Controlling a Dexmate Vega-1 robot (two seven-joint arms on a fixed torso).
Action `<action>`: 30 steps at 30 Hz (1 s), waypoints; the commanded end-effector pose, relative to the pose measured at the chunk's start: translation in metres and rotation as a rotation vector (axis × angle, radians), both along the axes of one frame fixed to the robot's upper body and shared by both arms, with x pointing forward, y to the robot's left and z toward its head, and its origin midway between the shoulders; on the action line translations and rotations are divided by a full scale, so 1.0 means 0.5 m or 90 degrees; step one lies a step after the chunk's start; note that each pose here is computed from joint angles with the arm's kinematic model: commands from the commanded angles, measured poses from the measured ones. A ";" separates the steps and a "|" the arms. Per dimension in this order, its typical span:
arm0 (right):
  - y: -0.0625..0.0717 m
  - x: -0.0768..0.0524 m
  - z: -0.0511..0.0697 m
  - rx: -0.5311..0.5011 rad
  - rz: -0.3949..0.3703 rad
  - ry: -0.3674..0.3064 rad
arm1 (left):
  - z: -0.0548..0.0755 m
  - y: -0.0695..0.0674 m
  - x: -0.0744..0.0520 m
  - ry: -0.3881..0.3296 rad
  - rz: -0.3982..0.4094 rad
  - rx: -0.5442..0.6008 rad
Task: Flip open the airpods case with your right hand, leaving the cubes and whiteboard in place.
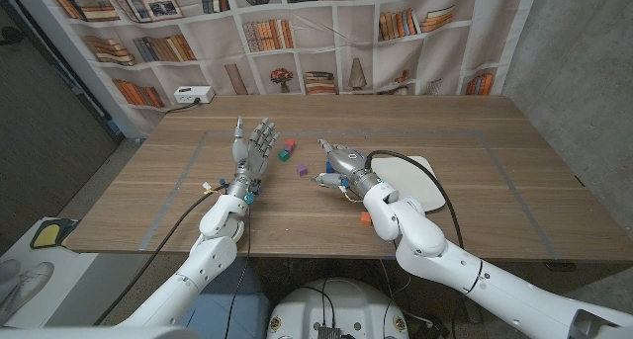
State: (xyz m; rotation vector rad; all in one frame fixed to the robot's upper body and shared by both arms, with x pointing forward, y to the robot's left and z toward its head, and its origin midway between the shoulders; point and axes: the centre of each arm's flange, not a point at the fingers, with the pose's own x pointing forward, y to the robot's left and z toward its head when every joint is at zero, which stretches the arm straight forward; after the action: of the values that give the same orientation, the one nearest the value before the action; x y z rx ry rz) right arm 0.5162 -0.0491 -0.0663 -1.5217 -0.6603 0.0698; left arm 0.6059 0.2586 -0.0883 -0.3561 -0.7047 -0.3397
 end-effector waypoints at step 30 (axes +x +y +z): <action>-0.013 0.038 -0.027 -0.033 -0.042 0.023 | 0.007 -0.010 -0.001 -0.006 0.004 -0.002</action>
State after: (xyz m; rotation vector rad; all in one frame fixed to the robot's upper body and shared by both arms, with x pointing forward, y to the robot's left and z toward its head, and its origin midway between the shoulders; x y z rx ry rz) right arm 0.5293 -0.0528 -0.0754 -1.5807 -0.6070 0.0526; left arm 0.6061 0.2552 -0.0859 -0.3545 -0.7089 -0.3403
